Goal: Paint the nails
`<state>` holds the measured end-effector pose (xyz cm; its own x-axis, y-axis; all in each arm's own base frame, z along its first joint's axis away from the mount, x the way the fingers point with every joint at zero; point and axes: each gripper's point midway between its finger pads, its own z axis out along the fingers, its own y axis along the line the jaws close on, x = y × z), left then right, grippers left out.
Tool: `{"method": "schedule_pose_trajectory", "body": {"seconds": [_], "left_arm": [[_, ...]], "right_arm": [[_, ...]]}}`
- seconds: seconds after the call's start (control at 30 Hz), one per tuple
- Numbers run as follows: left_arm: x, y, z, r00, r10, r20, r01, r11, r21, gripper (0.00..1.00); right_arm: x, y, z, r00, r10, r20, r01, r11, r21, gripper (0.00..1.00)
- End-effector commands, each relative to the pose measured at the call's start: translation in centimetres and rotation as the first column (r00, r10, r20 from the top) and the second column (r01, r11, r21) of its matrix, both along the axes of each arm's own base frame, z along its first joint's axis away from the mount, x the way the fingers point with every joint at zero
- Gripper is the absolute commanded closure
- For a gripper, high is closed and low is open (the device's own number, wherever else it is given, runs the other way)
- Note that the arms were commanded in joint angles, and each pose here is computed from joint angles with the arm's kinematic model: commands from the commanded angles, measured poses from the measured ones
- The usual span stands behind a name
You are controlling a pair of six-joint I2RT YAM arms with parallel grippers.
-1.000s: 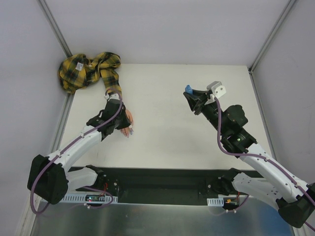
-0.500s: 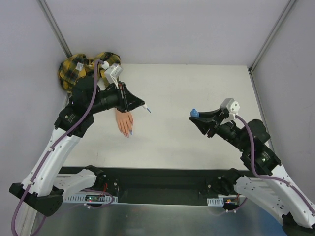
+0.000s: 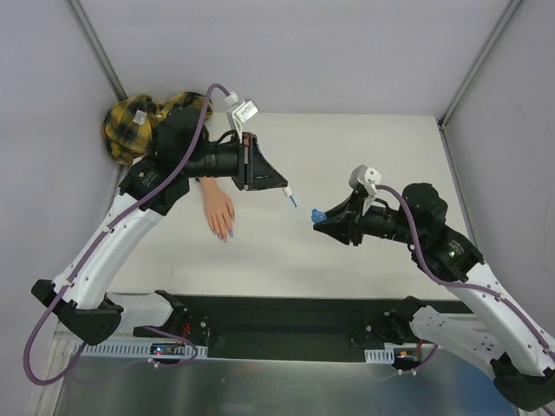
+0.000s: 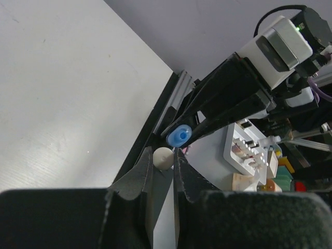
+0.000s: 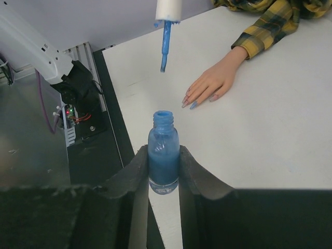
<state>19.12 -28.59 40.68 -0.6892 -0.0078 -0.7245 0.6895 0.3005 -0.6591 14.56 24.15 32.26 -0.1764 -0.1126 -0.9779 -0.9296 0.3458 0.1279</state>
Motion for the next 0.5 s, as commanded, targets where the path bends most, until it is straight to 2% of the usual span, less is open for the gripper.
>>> {"method": "schedule_pose_trajectory", "body": {"seconds": [0.0, 0.47], "left_arm": [[-0.7, -0.9, 2.7, 0.998, -0.011, 0.056, 0.013, 0.999, -0.037, 1.00], [-1.0, -2.1, 3.2, 0.998, -0.012, 0.058, 0.014, 0.999, -0.038, 1.00]], "right_arm": [[-0.4, 0.8, 3.1, 0.994, 0.073, 0.080, -0.076, 0.996, 0.043, 1.00], [-0.2, 1.5, 3.2, 0.992, 0.090, 0.084, -0.095, 0.994, 0.057, 1.00]]}}
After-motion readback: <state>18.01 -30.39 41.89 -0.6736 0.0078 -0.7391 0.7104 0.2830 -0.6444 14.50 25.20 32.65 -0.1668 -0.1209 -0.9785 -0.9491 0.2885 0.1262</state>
